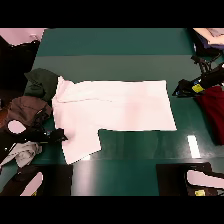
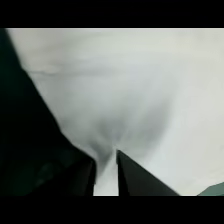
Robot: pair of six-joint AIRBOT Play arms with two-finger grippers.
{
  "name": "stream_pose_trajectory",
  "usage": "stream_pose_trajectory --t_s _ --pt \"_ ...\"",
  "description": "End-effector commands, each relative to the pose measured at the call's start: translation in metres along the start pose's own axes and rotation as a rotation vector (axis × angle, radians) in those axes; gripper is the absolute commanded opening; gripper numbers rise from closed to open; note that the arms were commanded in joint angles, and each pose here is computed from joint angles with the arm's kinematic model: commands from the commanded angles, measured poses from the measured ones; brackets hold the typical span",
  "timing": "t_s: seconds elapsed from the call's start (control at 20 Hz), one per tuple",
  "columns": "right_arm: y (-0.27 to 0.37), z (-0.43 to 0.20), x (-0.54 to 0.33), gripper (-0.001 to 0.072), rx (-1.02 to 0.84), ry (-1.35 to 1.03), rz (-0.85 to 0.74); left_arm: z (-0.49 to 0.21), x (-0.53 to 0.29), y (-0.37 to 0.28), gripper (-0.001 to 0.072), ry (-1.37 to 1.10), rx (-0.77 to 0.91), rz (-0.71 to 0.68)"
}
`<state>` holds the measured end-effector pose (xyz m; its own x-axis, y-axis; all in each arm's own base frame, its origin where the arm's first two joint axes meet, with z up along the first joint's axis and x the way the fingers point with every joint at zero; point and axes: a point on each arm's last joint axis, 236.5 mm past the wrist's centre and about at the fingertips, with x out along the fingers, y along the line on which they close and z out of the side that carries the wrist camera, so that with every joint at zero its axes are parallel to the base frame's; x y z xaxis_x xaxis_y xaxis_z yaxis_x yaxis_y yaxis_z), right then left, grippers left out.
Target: Fold the shirts.
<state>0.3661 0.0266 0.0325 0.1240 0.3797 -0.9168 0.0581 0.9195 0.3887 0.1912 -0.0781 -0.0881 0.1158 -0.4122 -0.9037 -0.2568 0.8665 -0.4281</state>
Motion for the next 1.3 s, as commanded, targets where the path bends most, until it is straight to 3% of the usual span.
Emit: stream_pose_trajectory --t_s 0.0,0.05,0.1,0.25,0.65,1.05,1.1,1.2,1.25 --pt "0.000 0.000 0.000 0.0338 0.000 0.001 0.000 0.000 -0.001 -0.008 0.0188 -0.001 -0.005 -0.033" --pt "0.000 -0.001 0.000 0.0338 -0.001 0.003 -0.001 0.000 -0.001 -0.009 0.0172 0.000 -0.005 -0.034" --pt "0.000 -0.004 0.000 0.0338 -0.002 0.017 -0.002 0.000 -0.002 -0.010 0.0036 0.004 0.011 -0.036" --pt "-0.013 -0.023 0.001 0.0338 -0.010 0.088 -0.031 0.001 -0.011 -0.018 0.0030 0.014 0.052 -0.049" --pt "-0.075 -0.125 0.060 0.0338 0.241 0.262 0.018 0.015 -0.032 -0.034 0.0030 -0.010 0.127 -0.067" --pt "-0.077 -0.135 0.097 0.0338 0.220 0.239 -0.006 0.013 -0.032 -0.034 0.0030 0.000 0.128 -0.068" --pt "-0.074 -0.132 0.099 0.0301 0.201 0.230 -0.013 0.013 -0.032 -0.034 0.0030 0.001 0.127 -0.068" --pt "-0.072 -0.131 0.102 0.0074 0.175 0.226 -0.026 0.010 -0.032 -0.034 0.0030 0.013 0.128 -0.069" --pt "-0.072 -0.132 0.102 0.0021 0.171 0.230 -0.029 0.008 -0.032 -0.034 0.0030 0.019 0.128 -0.069"
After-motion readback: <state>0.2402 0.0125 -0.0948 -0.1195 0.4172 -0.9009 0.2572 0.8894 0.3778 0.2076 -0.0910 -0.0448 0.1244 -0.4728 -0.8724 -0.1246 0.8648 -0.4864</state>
